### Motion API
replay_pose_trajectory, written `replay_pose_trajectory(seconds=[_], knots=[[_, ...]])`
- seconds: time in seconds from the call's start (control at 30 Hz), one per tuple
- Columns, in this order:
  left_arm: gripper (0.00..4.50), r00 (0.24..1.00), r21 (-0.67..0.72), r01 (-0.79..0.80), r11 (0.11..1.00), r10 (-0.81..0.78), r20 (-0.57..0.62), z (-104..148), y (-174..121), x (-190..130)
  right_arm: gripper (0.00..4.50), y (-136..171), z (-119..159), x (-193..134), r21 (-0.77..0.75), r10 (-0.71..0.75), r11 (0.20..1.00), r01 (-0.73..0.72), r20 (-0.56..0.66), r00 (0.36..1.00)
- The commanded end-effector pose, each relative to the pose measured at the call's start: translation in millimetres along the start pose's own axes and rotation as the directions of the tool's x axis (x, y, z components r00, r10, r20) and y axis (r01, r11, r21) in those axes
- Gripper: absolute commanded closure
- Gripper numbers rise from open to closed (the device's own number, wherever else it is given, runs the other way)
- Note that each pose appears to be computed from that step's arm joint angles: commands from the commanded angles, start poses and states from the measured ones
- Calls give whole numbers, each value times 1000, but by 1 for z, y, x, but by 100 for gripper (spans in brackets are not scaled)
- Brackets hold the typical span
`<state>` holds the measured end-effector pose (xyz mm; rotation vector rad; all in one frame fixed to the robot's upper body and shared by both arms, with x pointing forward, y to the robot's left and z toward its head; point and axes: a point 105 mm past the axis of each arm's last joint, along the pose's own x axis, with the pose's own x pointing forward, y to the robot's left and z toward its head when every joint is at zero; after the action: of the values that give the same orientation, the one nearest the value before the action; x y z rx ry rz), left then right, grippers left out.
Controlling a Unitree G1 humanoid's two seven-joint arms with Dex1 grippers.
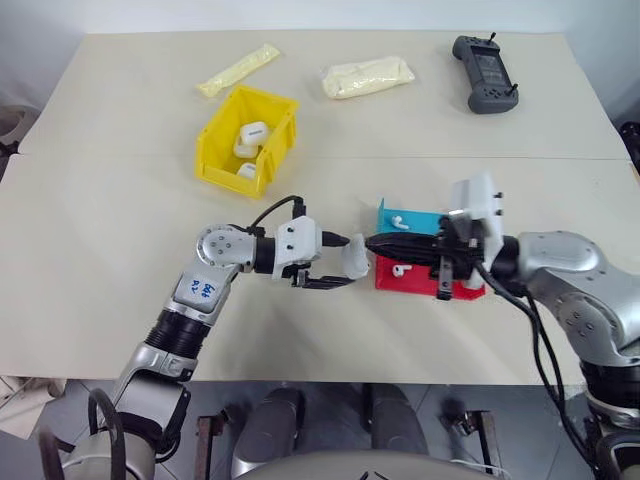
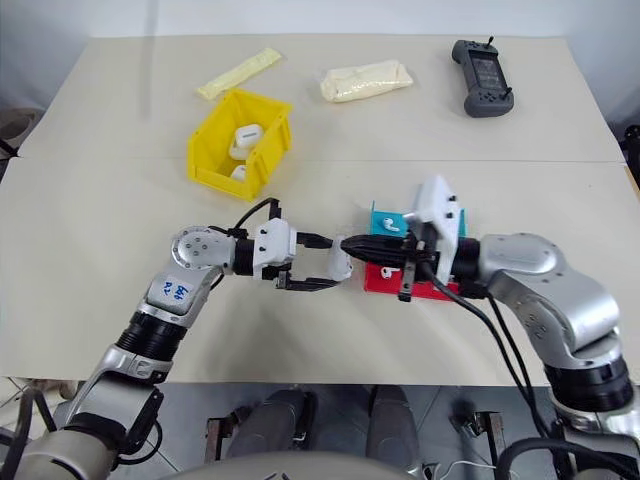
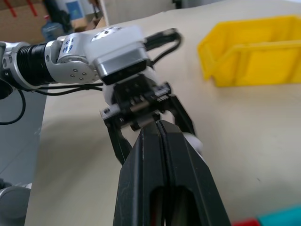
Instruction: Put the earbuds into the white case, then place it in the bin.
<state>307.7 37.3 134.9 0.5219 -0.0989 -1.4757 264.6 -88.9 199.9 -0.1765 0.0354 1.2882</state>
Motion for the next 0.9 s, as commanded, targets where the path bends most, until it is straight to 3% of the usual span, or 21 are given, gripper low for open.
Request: replay_pose_trajectory(seconds=[0.03,0.2,0.33,0.63,0.77,0.9], knots=[[179,1000,49,-1,999,0,9,14,3,2,447,3,-2,9,-30,39,999,-40,-30,999],[179,1000,61,-13,998,12,28,18,4,3,447,-2,-15,13,-9,28,1000,-29,-86,996],[179,996,57,-45,997,40,81,21,3,-6,447,-14,-33,-18,1,-58,998,59,-152,987],[179,956,9,-134,991,127,265,25,-8,-34,447,-12,-33,-59,22,-205,978,206,-34,978],[179,924,-89,-263,961,277,265,15,-13,-59,361,-8,-26,-70,-16,-273,962,273,43,961],[179,811,-212,-499,840,539,227,4,-5,-98,220,-4,-27,-80,-85,-329,939,333,61,942]])
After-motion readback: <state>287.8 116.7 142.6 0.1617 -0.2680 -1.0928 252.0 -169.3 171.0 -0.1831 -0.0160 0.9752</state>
